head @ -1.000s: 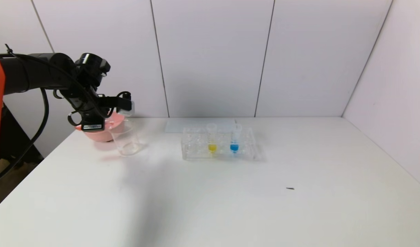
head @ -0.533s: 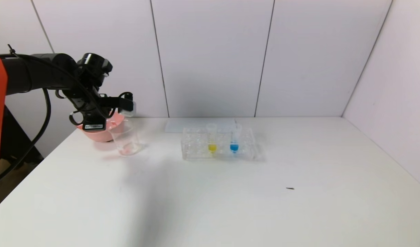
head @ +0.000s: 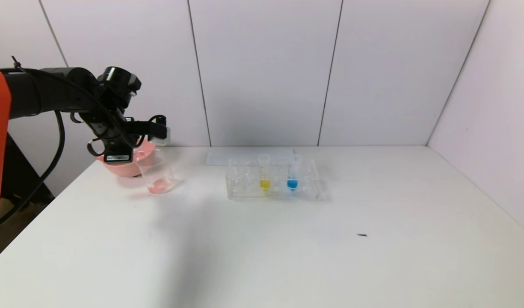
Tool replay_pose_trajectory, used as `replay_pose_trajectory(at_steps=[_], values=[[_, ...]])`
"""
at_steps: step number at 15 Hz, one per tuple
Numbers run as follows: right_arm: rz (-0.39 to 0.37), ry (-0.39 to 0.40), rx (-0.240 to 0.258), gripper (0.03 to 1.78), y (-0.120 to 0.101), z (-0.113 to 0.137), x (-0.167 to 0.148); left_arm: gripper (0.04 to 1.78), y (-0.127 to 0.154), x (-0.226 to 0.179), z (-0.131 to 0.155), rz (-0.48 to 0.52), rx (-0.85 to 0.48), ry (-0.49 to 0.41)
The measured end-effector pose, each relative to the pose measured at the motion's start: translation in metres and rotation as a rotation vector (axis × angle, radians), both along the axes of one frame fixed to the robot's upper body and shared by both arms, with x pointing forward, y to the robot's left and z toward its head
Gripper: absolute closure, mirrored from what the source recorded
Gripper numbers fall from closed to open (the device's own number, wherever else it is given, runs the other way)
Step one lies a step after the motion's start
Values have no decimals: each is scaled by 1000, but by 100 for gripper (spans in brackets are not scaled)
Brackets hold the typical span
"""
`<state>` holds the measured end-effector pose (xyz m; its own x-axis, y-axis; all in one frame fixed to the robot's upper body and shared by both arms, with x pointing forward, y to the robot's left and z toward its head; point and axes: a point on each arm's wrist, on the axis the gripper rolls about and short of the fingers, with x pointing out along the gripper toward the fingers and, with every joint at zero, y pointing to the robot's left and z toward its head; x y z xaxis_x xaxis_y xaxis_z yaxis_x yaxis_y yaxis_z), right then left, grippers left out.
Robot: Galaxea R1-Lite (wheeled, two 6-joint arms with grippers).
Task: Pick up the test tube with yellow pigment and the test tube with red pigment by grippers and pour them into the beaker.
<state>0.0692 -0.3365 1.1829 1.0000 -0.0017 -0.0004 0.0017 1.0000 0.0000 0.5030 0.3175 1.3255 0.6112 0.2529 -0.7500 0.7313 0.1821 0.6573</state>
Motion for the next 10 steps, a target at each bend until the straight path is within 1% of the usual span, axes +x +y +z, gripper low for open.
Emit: replay_pose_trajectory(at_steps=[10], values=[[0,0,1,11,0,0,0,139,-1,0,-1,5,10,2]])
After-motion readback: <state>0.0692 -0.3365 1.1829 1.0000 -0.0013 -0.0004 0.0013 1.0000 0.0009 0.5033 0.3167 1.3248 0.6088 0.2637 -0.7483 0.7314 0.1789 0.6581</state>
